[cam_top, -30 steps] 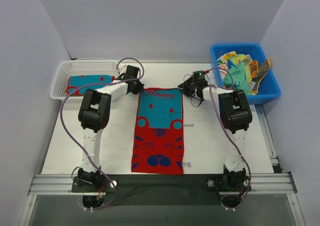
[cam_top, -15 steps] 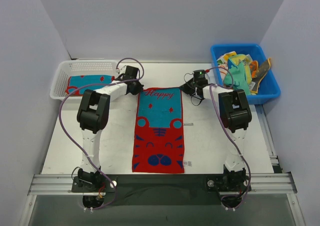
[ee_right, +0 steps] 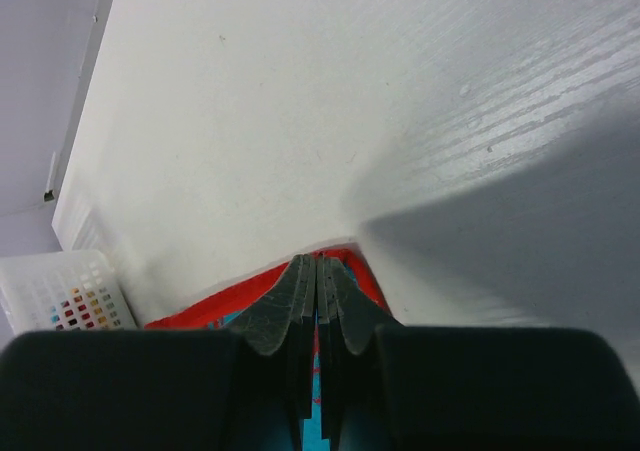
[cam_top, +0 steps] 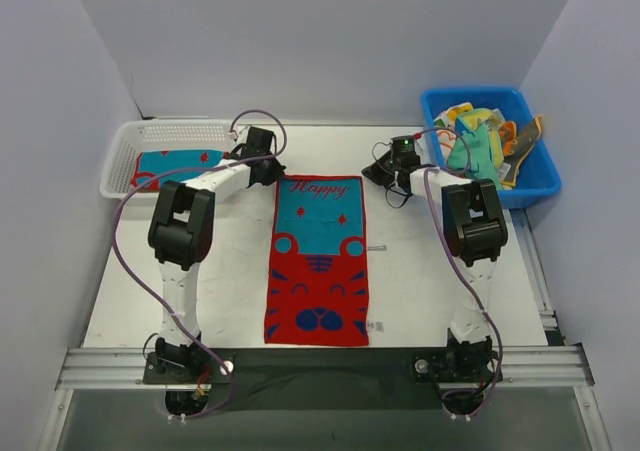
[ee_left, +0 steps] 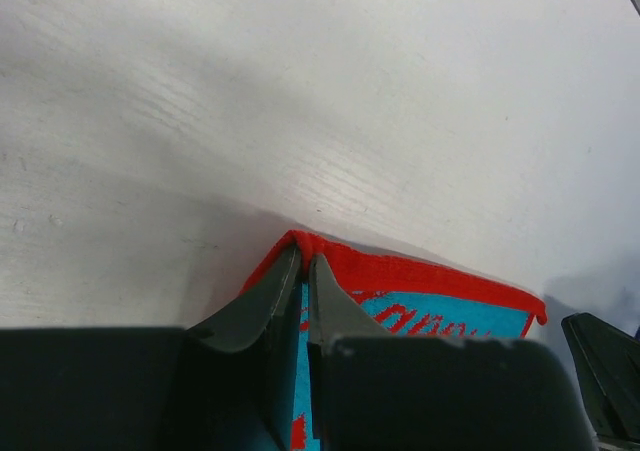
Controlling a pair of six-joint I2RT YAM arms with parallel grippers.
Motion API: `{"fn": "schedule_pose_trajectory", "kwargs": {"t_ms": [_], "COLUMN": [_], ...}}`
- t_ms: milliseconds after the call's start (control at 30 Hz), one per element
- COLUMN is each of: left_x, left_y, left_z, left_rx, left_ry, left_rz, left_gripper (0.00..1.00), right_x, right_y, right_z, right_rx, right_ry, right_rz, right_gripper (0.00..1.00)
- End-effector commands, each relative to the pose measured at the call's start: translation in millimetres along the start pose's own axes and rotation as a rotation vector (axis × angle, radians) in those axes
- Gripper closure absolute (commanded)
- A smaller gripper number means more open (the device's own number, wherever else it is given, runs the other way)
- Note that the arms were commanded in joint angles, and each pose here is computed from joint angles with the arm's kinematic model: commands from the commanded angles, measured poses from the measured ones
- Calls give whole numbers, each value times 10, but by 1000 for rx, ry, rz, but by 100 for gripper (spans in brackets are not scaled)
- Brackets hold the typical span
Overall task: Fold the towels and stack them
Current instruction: Fold the towel
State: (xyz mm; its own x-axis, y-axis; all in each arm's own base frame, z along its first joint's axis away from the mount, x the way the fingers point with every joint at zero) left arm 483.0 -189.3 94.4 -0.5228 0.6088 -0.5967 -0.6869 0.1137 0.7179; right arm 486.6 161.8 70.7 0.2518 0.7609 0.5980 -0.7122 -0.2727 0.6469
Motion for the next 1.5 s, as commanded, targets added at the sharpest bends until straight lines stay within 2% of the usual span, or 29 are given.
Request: {"fn": "schedule_pose_trajectory", "kwargs": {"t_ms": [0, 67, 100, 200, 233, 333, 367, 433, 500, 533, 600, 900, 1033, 1167, 1467], "left_x": [-236, -228, -212, -207, -208, -203, -201, -217, -210, -225, -217, -202, -189, -162, -111], "left_y": [231, 214, 194, 177, 167, 159, 160, 158, 153, 160, 157, 178, 182, 170, 144], "left_z": [159, 125, 108, 84, 80, 81, 81, 89, 87, 94, 92, 105, 102, 115, 127], "left_rx": [-23, -2, 6, 25, 28, 31, 33, 33, 35, 35, 38, 51, 64, 70, 75], "left_ry": [-7, -9, -11, -22, -25, -38, -42, -46, -50, -50, -56, -77, -82, -81, -86], "left_rz": [-104, -109, -106, -105, -105, -97, -93, -93, -87, -89, -82, -75, -75, -70, -61], "left_gripper": [100, 100, 100, 100, 100, 100, 100, 100, 100, 100, 100, 100, 100, 100, 100], "right_x": [228, 253, 297, 364, 325, 286, 294, 279, 355, 268, 228, 409, 370, 227, 191], "right_y": [228, 176, 163, 95, 91, 121, 148, 176, 177, 218, 206, 225, 268, 136, -36], "right_z": [207, 178, 173, 125, 63, 39, 17, 0, -16, -93, -116, -52, 45, 21, -60], "right_rx": [-44, -30, -10, 37, 65, 59, 54, 66, 70, 139, 149, 130, 137, 201, 209], "right_ry": [31, 54, 77, 275, 377, 535, 648, 776, 986, 1053, 1209, 1332, 1634, 1774, 1840], "right_rz": [66, 79, 101, 114, 102, 68, 64, 34, 30, -9, -102, -106, -231, -246, -187], "right_gripper": [100, 100, 86, 64, 60, 53, 52, 52, 51, 51, 54, 57, 57, 58, 60]}}
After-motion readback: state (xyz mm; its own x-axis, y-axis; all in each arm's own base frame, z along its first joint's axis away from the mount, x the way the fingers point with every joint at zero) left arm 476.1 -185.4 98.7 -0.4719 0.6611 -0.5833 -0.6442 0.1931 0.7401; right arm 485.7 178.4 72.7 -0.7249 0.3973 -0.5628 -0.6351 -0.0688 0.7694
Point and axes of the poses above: each gripper's point midway between its finger pads, its own y axis back along the fingers, its own x axis along the line the jaws close on, z = x × y, the point moved 6 cm from there along y, back along the fingers, and after that the axes turned 13 degrees about y, right-handed, at the moved point
